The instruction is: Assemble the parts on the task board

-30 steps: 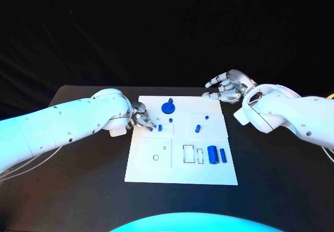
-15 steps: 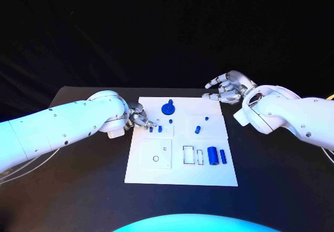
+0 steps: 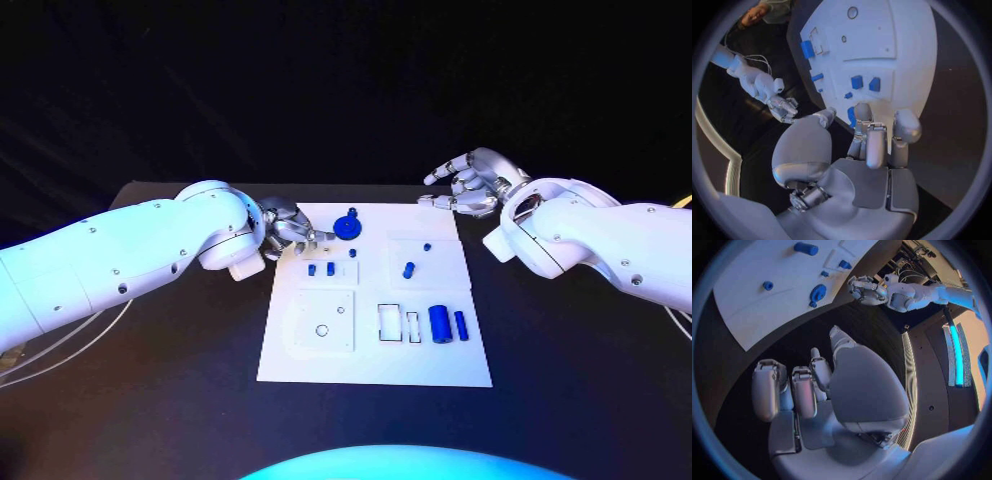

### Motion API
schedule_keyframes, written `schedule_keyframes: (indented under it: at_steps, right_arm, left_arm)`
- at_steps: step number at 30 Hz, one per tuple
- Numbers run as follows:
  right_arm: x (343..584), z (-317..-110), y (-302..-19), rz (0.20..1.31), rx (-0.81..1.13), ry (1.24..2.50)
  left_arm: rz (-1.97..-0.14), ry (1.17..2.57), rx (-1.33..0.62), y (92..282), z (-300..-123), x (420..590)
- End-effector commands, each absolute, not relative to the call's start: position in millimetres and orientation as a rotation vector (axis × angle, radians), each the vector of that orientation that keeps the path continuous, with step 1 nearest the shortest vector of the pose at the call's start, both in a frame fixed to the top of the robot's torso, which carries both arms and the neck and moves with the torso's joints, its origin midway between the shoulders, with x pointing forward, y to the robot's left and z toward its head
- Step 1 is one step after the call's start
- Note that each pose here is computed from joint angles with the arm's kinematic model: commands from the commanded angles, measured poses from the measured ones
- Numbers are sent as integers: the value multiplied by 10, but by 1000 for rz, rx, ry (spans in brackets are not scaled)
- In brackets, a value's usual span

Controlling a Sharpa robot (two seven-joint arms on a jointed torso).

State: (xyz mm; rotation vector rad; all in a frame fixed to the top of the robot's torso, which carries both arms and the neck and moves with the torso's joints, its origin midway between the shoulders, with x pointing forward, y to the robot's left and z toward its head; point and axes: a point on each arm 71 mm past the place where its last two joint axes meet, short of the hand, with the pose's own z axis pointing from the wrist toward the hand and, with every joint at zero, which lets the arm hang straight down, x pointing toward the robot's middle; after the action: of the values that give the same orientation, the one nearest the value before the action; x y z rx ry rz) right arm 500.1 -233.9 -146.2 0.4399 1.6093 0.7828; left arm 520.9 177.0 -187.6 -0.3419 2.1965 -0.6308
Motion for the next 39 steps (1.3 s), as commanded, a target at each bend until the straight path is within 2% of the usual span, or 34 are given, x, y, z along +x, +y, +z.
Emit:
schedule_keyframes:
  at_steps: [1,7,14,25,39]
  right_arm:
    - [5002,-1464,-2344,784,439,1608]
    - [5012,-1466,-2357,787,441,1599]
    - [5019,-1461,-2354,803,436,1577]
    - [5031,-1449,-2329,846,434,1540]
    - [5034,-1441,-2305,878,439,1525]
  left_arm:
    - [-731,2129,-334,1704,-1810,5217]
    - [-872,1894,-119,1516,-1697,5238]
    - [-889,1765,158,1330,-1767,5195]
    - [-813,1770,348,1170,-1951,5231]
    - [-750,1808,394,1077,-2028,5292]
